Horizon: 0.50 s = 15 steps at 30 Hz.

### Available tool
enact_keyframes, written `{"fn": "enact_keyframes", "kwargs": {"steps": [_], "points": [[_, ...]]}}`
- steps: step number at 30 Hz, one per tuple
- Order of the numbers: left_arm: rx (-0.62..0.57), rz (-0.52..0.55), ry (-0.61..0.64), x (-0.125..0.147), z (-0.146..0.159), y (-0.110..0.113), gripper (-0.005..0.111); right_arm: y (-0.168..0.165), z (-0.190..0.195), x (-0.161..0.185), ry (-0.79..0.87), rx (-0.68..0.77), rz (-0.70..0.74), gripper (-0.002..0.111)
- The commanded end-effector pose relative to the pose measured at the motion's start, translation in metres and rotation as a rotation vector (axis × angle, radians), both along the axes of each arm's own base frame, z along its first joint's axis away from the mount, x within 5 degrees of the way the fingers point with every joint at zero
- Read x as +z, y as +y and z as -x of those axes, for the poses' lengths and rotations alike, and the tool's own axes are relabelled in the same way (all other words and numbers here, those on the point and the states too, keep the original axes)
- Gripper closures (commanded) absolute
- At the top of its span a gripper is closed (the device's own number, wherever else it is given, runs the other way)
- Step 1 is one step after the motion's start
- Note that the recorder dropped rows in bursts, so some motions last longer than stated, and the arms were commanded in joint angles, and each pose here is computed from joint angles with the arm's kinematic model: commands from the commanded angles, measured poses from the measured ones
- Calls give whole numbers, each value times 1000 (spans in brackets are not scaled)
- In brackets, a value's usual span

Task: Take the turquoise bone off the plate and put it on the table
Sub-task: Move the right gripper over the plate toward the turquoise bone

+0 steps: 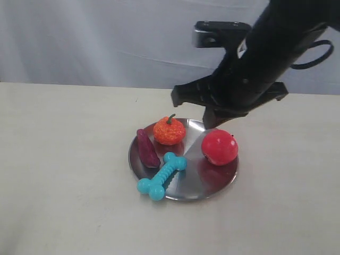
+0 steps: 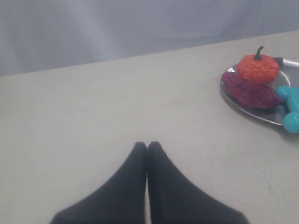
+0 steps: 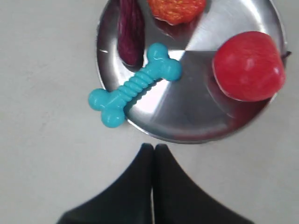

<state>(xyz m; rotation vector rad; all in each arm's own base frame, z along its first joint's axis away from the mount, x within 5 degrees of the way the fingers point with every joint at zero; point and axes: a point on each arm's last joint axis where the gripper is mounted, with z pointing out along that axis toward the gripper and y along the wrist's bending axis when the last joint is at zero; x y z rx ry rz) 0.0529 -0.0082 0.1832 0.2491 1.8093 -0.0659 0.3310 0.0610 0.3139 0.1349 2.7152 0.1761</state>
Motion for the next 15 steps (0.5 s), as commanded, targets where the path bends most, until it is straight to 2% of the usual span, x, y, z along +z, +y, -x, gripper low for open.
{"fn": "enact_keyframes", "kwargs": {"steps": [1,6,10,15], "points": [[-2,-1,1,-1,0,0,107,25,-20,-15,49,25,5,109],[-2,-1,1,-1,0,0,107,48,-41,-58,126,58,22,109],[-2,-1,1,-1,0,0,107,52,-54,-89,172,8,16,109],[-2,-1,1,-1,0,0,107,55,-64,-105,147,-36,-10,109]]}}
